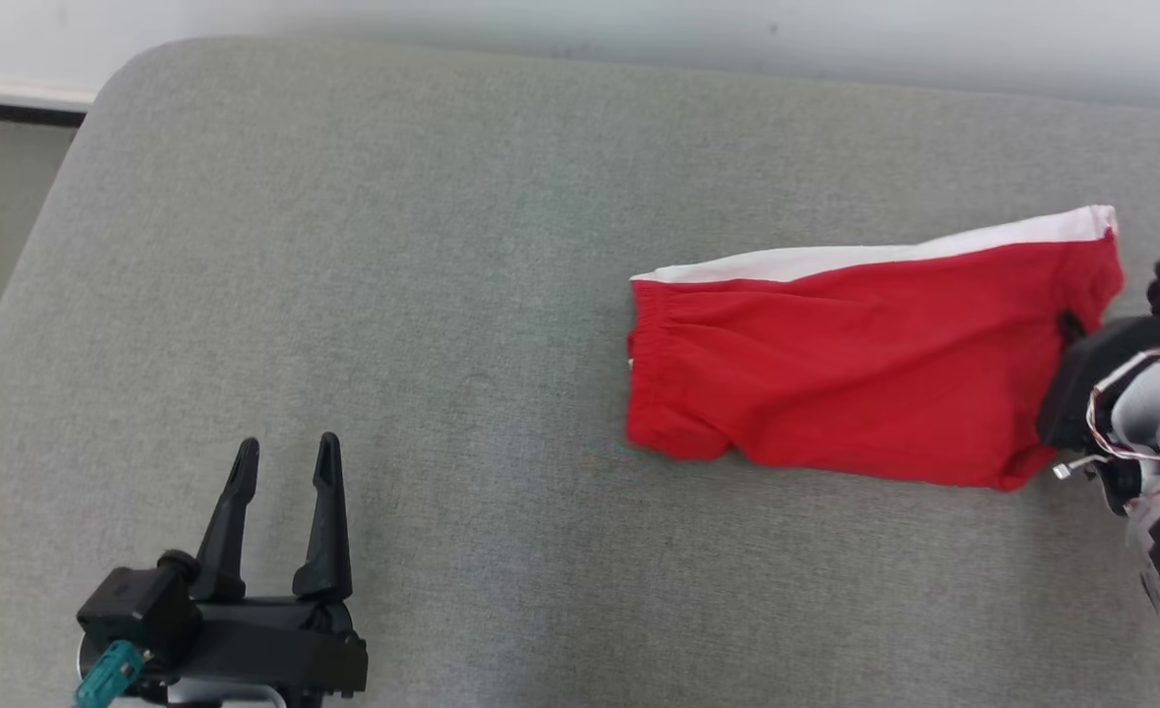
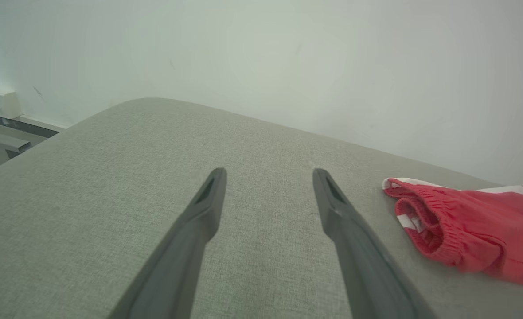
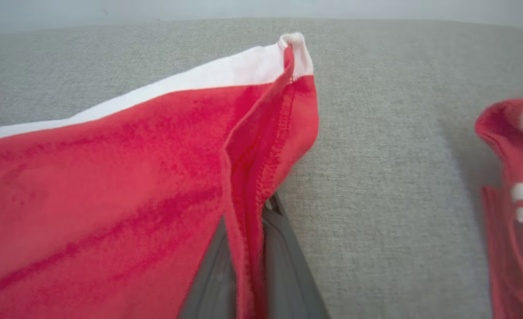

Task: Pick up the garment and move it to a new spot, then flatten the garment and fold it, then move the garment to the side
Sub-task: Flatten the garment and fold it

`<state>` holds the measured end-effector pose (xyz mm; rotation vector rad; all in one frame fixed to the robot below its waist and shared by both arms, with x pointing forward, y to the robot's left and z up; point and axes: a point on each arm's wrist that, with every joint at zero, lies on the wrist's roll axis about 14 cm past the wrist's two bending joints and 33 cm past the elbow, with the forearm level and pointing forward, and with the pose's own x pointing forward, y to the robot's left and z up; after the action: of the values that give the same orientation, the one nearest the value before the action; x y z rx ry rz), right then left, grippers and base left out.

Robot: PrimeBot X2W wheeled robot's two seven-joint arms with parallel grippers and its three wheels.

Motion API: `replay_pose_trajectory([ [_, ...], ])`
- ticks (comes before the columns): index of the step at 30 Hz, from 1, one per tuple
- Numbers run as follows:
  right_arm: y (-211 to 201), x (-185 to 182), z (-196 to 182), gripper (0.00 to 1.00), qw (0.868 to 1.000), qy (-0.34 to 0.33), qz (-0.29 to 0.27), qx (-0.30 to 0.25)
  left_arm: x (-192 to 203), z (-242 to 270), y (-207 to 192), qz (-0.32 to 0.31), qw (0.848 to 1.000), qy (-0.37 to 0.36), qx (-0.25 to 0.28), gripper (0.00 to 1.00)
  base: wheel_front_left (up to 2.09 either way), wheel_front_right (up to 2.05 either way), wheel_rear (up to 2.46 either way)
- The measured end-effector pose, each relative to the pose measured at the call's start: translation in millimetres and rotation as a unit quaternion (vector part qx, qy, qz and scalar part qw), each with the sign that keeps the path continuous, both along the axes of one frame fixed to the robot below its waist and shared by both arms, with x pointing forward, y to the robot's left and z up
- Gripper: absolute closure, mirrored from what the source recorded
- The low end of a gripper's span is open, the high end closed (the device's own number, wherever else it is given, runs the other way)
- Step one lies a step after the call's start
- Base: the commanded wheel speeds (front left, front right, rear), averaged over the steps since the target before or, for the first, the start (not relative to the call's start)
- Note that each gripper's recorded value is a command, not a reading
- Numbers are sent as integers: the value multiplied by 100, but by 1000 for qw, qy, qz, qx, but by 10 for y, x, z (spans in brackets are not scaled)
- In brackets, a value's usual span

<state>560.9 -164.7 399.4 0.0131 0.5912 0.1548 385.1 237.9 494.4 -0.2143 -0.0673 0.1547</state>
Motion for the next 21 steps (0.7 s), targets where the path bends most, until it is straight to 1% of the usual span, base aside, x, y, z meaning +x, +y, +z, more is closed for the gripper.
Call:
replay_pose_trajectory([
  [4, -297, -96, 113, 100, 999, -26, -26, -14, -17, 35, -76, -10, 1000, -6, -4, 0, 0, 0, 0],
  [7, -521, -177, 224, 100, 998, -44, -38, -35, -40, 66, -123, -17, 1000, -11, -6, 0, 0, 0, 0],
  [13, -781, -238, 599, 100, 992, -89, -45, -71, -103, 129, -201, -27, 999, -21, -12, 0, 0, 0, 0],
  [16, -702, -198, 815, 100, 991, -106, -32, -80, -122, 187, -245, -33, 999, -30, -13, 0, 0, 0, 0],
  [18, -527, -162, 921, 100, 990, -112, -13, -81, -149, 193, -281, -36, 999, -31, -14, 0, 0, 0, 0],
  [21, -159, -129, 960, 100, 991, -107, 25, -77, -170, 214, -272, -35, 999, -34, -16, 0, 0, 0, 0],
])
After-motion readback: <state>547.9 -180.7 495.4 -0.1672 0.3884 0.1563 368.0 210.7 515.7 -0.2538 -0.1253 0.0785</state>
